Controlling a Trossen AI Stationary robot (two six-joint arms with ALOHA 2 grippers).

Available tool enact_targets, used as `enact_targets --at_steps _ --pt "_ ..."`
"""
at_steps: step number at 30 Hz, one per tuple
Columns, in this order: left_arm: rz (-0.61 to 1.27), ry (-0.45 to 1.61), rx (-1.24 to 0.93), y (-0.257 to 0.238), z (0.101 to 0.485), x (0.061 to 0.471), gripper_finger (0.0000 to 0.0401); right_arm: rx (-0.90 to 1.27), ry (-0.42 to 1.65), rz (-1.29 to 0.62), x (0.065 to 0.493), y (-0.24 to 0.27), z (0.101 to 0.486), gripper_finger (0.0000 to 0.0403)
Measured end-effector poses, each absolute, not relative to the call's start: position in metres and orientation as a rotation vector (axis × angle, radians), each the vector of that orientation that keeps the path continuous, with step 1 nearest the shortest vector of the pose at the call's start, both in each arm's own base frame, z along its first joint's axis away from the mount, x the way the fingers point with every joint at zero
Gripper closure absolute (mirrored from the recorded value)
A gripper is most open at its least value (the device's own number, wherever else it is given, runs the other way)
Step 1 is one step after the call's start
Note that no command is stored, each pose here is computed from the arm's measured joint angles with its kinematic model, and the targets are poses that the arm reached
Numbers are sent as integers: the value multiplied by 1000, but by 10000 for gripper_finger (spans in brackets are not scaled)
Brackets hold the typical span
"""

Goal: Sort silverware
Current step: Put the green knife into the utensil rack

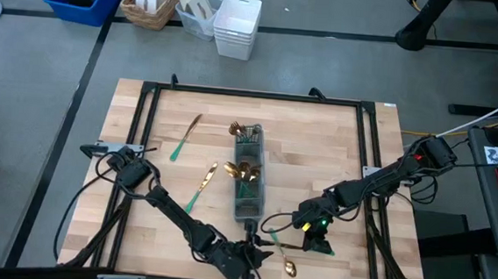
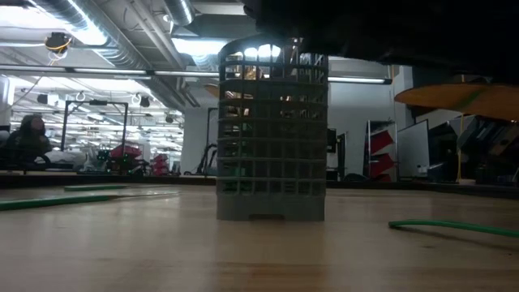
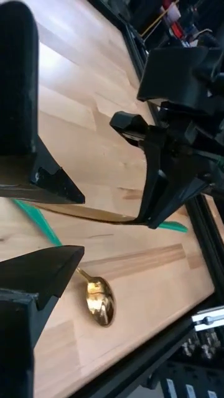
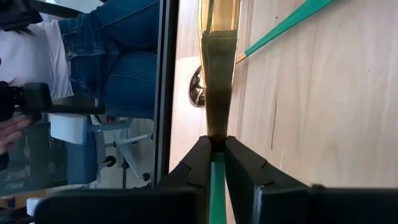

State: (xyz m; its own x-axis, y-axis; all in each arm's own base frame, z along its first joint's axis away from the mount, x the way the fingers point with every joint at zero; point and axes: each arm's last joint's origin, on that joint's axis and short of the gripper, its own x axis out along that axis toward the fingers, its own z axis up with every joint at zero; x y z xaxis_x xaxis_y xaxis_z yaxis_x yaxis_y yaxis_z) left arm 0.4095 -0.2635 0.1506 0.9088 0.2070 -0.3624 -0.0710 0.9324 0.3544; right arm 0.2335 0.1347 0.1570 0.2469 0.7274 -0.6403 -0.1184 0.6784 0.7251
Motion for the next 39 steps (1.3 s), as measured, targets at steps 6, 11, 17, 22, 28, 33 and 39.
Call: enact_targets --at_steps 6,11,17,22,28,33,39 --pt "129 426 353 -264 149 408 290 624 1156 670 236 136 160 365" --pt "130 427 352 -263 149 409 290 626 1153 677 236 137 160 365" --pt "130 427 352 -263 149 409 290 626 1154 677 236 137 160 365" --pt "132 427 351 -262 149 410 290 626 1154 677 236 137 160 365" --pt "140 429 349 -259 149 412 326 626 1154 677 236 137 160 365" --pt "141 430 351 -258 149 412 374 626 1154 677 236 137 160 365" --pt "134 432 350 -258 148 412 396 626 1154 676 236 137 160 367"
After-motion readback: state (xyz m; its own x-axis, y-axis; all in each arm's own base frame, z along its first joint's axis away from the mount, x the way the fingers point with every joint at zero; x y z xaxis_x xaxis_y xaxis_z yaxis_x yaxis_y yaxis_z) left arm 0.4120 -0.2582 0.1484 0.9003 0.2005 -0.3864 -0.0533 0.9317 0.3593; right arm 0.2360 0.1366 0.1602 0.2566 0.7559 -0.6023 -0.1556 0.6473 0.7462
